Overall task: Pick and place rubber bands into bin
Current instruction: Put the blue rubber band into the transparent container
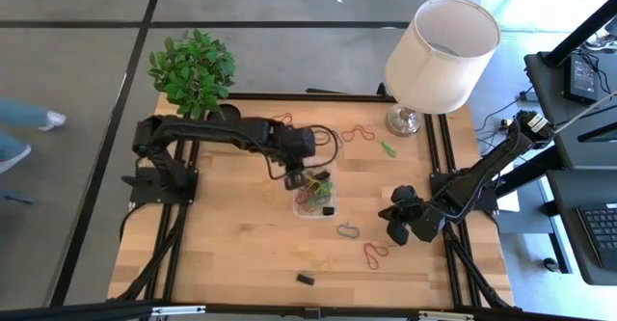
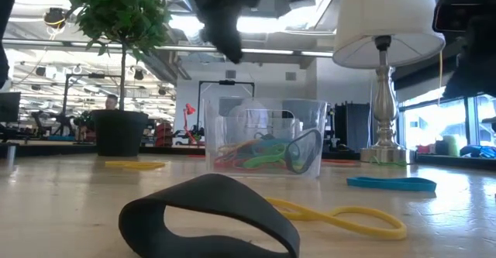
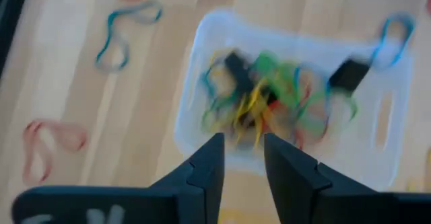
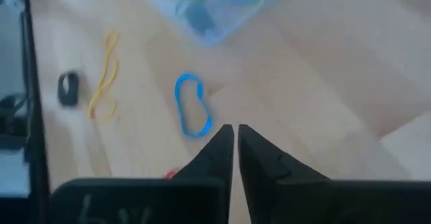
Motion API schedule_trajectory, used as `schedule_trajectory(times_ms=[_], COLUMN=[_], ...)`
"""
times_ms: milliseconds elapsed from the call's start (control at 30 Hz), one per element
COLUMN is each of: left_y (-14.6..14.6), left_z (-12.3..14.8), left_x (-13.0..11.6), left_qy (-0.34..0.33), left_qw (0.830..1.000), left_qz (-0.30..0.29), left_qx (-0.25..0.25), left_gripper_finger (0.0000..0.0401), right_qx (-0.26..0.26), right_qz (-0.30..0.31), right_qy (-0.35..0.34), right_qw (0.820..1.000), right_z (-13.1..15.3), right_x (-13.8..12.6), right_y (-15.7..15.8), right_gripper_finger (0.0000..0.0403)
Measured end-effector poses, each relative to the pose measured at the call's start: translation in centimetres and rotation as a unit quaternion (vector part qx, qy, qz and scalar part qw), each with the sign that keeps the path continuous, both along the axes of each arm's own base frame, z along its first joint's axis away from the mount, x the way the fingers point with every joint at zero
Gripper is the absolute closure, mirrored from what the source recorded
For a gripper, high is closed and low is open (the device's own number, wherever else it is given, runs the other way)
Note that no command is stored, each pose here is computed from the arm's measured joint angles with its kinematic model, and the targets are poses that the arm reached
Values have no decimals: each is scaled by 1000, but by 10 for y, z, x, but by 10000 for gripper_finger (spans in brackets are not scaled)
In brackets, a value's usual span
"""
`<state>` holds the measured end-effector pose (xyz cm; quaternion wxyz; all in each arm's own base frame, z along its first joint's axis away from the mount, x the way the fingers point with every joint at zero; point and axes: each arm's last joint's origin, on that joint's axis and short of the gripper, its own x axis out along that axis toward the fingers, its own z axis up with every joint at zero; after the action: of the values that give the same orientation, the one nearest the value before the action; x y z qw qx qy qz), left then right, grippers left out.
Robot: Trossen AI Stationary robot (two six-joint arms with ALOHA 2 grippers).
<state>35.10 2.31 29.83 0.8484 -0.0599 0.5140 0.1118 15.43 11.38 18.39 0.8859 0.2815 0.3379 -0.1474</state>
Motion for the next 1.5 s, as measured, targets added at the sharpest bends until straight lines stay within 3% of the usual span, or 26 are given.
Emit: schedule_trajectory(times_ms=[133, 300, 633, 767, 900, 1100, 1333, 1500], left_y=[8, 16, 31, 35, 40, 46, 46, 46], left_z=[7, -10, -57, -69, -76, -77, -77, -77], left_x=[-22, -54, -126, -140, -146, -148, -148, -148], left_qy=[19, 0, -74, -95, -87, -89, -89, -89], left_qw=[999, 999, 994, 991, 991, 992, 991, 991], left_qz=[-29, -35, 21, 37, 52, 51, 55, 56], left_qx=[-13, -41, -79, -89, -88, -79, -80, -81], left_gripper_finger=[336, 393, 399, 399, 399, 398, 398, 399], right_qx=[-26, -49, -89, -153, -196, -168, -103, -40], right_qz=[-57, -98, -103, -93, -84, -71, -68, -68], right_qy=[-33, -53, -100, -87, -50, 73, 256, 309], right_qw=[998, 993, 986, 980, 976, 981, 959, 948], right_z=[2, 6, 38, 67, 92, 98, 61, 25], right_x=[8, 24, 68, 96, 135, 196, 234, 238], right_y=[-10, -30, -91, -117, -144, -191, -248, -280], right_gripper_finger=[353, 310, 223, 211, 209, 208, 208, 214])
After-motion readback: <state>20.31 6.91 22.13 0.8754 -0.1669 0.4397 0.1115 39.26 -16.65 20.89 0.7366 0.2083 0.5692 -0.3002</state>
